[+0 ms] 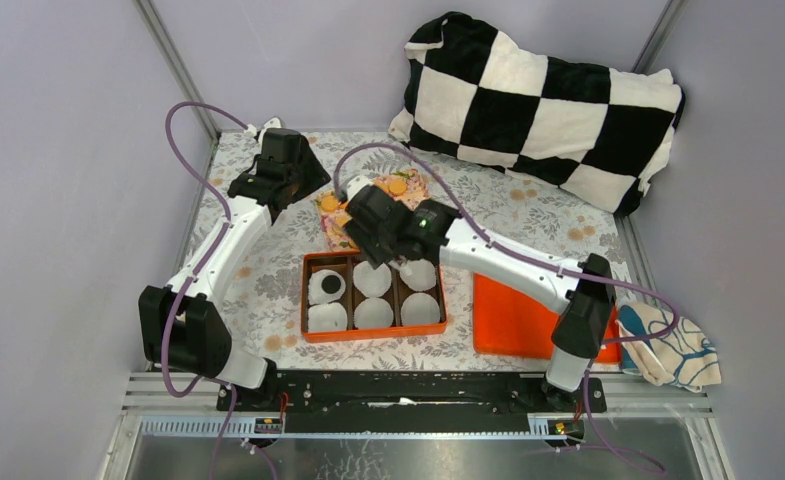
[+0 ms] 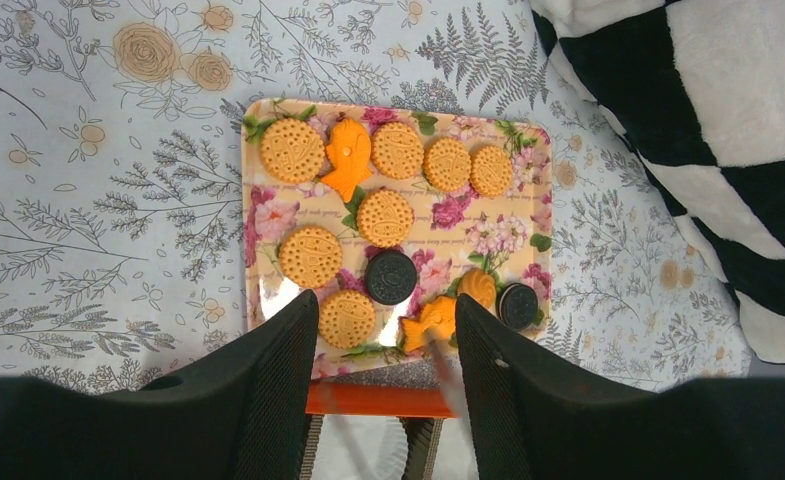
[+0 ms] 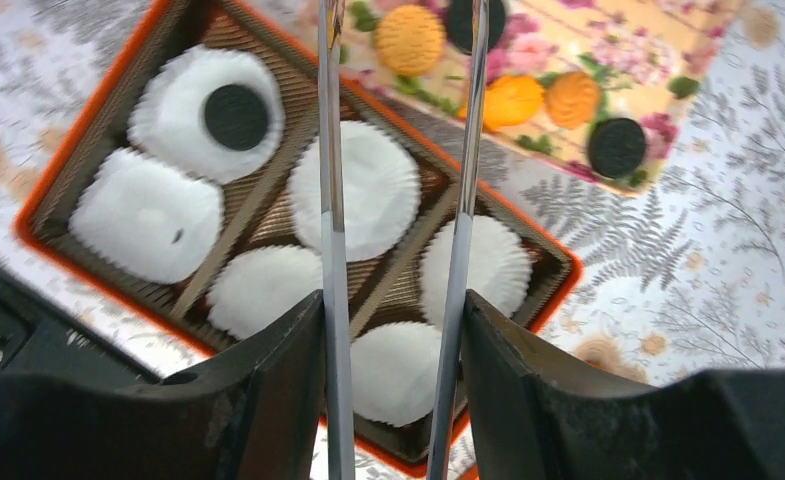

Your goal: Pack the cookies

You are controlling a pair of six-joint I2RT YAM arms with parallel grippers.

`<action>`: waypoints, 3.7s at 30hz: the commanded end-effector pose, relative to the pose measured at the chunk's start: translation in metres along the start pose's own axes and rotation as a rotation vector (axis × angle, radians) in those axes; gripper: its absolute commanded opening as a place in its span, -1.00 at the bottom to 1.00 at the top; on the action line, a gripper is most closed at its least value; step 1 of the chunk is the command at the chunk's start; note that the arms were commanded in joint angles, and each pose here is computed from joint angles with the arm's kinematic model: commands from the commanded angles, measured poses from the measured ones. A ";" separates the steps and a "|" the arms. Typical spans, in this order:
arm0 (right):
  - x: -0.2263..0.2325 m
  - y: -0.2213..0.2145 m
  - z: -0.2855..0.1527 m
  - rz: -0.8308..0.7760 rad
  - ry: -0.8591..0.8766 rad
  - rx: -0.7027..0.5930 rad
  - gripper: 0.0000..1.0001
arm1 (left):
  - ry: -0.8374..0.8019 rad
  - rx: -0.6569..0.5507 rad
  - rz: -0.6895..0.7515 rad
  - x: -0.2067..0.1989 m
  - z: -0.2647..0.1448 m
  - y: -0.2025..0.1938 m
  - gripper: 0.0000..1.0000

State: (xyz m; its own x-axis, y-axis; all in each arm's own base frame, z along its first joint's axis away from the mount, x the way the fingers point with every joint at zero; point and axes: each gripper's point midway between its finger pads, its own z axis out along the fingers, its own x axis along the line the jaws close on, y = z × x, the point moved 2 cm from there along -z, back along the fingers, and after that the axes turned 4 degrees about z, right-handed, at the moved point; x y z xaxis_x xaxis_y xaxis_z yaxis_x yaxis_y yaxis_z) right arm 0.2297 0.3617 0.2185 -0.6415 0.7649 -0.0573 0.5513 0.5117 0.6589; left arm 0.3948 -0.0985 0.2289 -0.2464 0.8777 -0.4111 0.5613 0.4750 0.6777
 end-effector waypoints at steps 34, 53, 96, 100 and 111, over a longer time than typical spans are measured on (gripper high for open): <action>-0.050 -0.021 0.088 0.129 -0.106 0.240 0.01 | -0.021 -0.012 0.001 0.004 0.003 -0.001 0.18; -0.063 0.040 -0.001 0.182 -0.081 -0.030 -0.74 | -0.058 -0.005 -0.016 0.000 -0.001 0.004 0.18; -0.001 -0.041 -0.033 0.074 0.028 0.092 0.08 | -0.150 0.057 0.004 -0.014 0.002 -0.007 0.19; -0.014 -0.007 -0.041 0.056 -0.050 -0.017 0.07 | -0.160 0.049 0.005 -0.017 0.000 -0.003 0.19; -0.050 0.024 0.037 0.103 -0.109 0.013 0.05 | -0.125 0.025 0.016 -0.012 -0.007 0.003 0.19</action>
State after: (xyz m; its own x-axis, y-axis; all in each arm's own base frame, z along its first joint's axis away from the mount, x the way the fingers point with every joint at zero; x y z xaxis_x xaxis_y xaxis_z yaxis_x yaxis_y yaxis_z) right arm 0.2649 0.3488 0.2275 -0.5392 0.8399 -0.0621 0.6028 0.4364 0.6680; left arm 0.3893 -0.1142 0.2247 -0.1532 0.8588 -0.4889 0.6226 0.4681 0.6271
